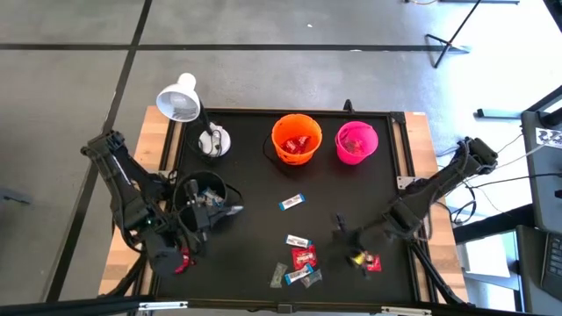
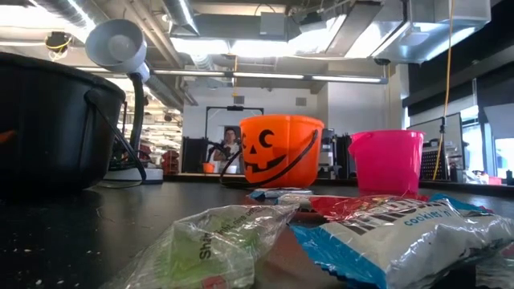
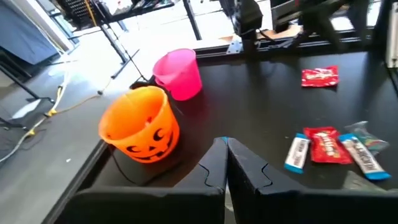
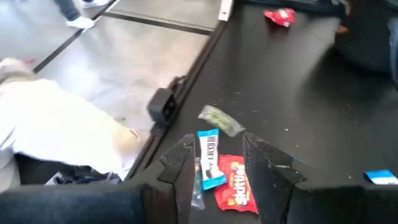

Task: Sort candy
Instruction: Put the white candy into the black bucket

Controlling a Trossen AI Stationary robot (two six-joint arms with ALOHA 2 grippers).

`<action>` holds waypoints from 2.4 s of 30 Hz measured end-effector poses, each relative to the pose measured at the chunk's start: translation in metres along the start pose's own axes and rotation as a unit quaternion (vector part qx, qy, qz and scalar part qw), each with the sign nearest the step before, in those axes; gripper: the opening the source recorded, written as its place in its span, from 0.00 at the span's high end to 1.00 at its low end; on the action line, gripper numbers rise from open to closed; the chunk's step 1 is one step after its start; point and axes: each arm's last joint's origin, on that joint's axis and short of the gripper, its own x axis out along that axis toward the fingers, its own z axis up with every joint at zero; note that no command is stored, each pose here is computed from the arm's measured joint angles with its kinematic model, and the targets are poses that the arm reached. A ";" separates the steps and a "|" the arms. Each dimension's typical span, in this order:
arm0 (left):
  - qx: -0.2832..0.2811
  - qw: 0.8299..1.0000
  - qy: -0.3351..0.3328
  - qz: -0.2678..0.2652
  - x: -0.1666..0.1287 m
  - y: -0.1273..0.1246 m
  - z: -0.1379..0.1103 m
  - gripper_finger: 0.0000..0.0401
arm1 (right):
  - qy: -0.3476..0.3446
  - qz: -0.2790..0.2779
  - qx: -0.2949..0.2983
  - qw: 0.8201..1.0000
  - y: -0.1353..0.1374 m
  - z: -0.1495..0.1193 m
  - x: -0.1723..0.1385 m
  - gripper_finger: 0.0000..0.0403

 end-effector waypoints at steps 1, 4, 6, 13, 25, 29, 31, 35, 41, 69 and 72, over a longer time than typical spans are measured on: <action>0.002 1.000 0.000 0.002 0.001 0.002 0.001 1.00 | -0.002 0.005 -0.008 1.000 0.003 0.000 -0.003 0.67; 0.007 1.000 0.002 0.009 0.004 0.006 0.003 1.00 | 0.002 0.009 -0.019 1.000 0.010 -0.001 -0.015 0.67; 0.014 1.000 0.004 0.015 0.007 0.007 0.004 1.00 | 0.009 -0.002 -0.025 1.000 0.012 -0.003 -0.023 0.67; 0.026 0.999 0.013 0.024 0.015 0.011 0.006 1.00 | 0.121 -0.021 0.061 0.991 0.022 -0.030 -0.033 0.67; 0.046 0.998 0.030 0.017 0.022 0.014 0.007 1.00 | -0.033 -0.223 -0.007 0.974 0.005 -0.005 -0.030 0.67; 0.045 0.998 0.030 0.017 0.021 0.014 0.007 1.00 | -0.084 -0.272 0.033 0.958 -0.014 0.009 -0.028 0.67; 0.044 0.998 0.030 0.016 0.021 0.015 0.007 1.00 | -0.088 -0.279 0.043 0.955 -0.021 0.012 -0.027 0.67; 0.044 0.998 0.030 0.015 0.021 0.015 0.007 1.00 | -0.082 -0.274 0.053 0.957 -0.032 0.013 -0.025 0.67; 0.041 0.999 0.035 0.005 0.021 0.014 0.007 1.00 | -0.068 -0.253 0.062 0.963 -0.042 0.014 -0.024 0.67; 0.041 0.998 0.038 -0.015 0.019 0.011 0.007 1.00 | -0.059 -0.211 0.062 0.974 -0.039 0.013 -0.022 0.67; 0.041 0.998 0.039 -0.017 0.019 0.011 0.007 1.00 | -0.059 -0.211 0.062 0.974 -0.040 0.013 -0.022 0.67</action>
